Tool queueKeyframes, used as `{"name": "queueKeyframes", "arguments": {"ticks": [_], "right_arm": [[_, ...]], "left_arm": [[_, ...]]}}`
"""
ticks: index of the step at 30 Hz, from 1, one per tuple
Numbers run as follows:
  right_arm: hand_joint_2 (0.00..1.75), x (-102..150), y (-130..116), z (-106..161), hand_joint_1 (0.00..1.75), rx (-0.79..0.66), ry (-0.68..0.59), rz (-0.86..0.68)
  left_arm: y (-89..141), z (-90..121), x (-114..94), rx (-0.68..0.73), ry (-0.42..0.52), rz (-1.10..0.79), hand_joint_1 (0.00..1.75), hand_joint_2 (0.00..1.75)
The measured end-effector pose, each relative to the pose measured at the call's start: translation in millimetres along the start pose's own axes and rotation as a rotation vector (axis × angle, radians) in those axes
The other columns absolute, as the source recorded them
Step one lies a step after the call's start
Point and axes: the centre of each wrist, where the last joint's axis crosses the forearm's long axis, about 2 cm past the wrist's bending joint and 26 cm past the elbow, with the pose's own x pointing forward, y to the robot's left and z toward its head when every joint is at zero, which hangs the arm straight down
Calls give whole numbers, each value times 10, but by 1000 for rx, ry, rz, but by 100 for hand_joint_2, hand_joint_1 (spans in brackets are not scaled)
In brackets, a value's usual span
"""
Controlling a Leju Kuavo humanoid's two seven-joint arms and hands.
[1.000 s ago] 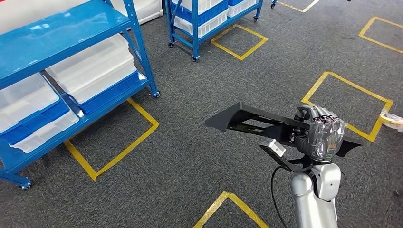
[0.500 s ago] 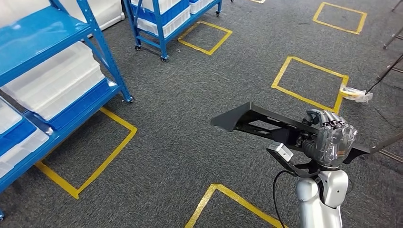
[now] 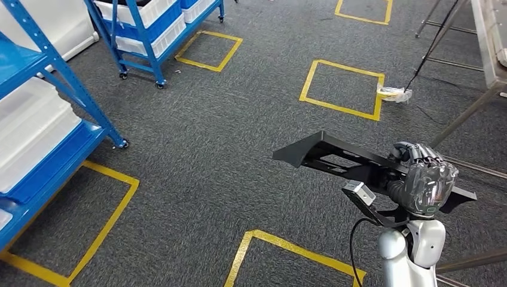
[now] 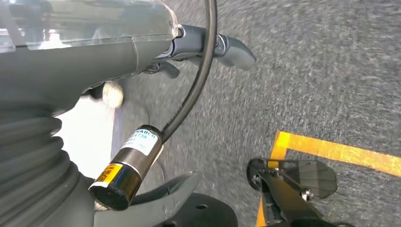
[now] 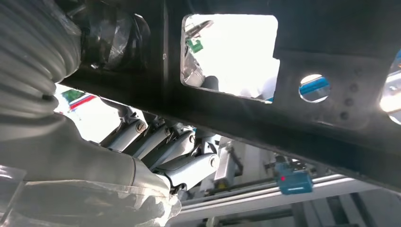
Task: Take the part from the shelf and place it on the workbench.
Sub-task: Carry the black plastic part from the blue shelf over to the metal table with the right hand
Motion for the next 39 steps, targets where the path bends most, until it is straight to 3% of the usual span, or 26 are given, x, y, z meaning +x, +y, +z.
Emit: {"name": "queueKeyframes", "arguments": {"ticks": [19,39], "right_arm": [[175,-71,-41,67,173,8,-11,13],[175,-121,-62,100,173,-6,4,9]], "left_arm": [[19,-6,38,26,-47,-16,0,175],[56,-22,-1,35,-36,-39,0,175]]}}
